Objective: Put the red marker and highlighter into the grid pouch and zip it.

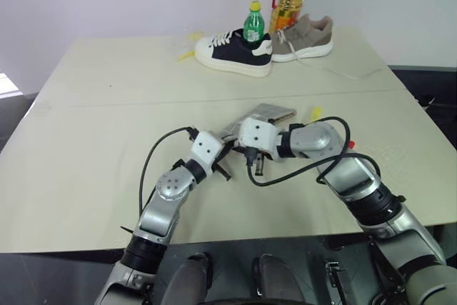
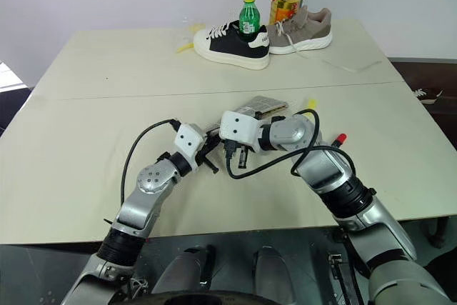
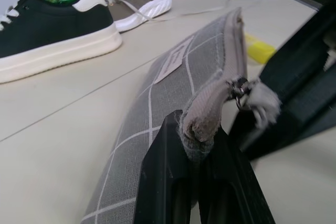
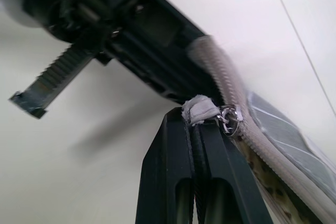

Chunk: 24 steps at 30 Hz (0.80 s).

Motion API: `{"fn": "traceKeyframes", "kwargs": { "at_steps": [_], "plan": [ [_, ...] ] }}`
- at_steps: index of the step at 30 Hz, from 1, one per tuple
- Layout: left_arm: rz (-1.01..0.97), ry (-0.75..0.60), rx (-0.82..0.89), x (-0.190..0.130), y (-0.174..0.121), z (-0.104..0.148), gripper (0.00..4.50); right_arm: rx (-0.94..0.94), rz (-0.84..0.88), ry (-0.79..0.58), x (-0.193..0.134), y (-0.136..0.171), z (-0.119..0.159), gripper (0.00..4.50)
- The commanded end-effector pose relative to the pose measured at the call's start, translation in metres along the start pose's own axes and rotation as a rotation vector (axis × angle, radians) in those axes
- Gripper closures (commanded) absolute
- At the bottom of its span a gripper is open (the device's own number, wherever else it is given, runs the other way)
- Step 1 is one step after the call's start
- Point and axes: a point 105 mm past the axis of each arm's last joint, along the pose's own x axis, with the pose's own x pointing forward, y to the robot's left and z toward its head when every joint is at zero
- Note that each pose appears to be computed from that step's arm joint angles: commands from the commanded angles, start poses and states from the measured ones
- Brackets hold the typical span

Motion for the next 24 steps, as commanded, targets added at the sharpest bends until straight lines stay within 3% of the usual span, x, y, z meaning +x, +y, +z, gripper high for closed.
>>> {"fn": "traceKeyframes", "kwargs": {
  "at_steps": [1,3,5,10,13,15,18,19,24],
  "plan": [
    [0.031,-0.037,0.012,0.003,0.003,0.009,4.50,-0.082,0.043,-0.079,-0.005,0.009,0.022,4.43],
    [0.054,-0.038,0.011,0.001,0.007,0.009,4.50,-0.066,0.050,-0.088,-0.008,0.009,0.022,4.43],
    [0.089,-0.041,0.005,-0.002,0.012,0.009,4.50,-0.020,0.037,-0.104,-0.014,0.003,0.021,3.88],
    [0.166,-0.045,0.032,-0.015,0.028,0.012,4.50,0.117,-0.064,-0.152,-0.046,-0.023,0.015,1.54],
    [0.198,-0.045,0.064,-0.024,0.037,0.014,4.50,0.220,-0.159,-0.103,-0.065,-0.040,-0.009,1.54],
    [0.198,-0.032,0.103,-0.031,0.041,0.014,4.50,0.381,-0.317,-0.050,-0.077,-0.067,-0.038,1.54],
    [0.188,-0.018,0.129,-0.038,0.043,0.012,4.50,0.614,-0.530,0.025,-0.093,-0.094,-0.082,0.65],
    [0.189,-0.018,0.126,-0.039,0.044,0.012,4.50,0.666,-0.572,0.040,-0.095,-0.097,-0.091,0.15],
    [0.182,-0.021,0.130,-0.040,0.046,0.013,4.50,0.785,-0.826,0.168,-0.092,-0.111,-0.128,0.06]
  ]
}}
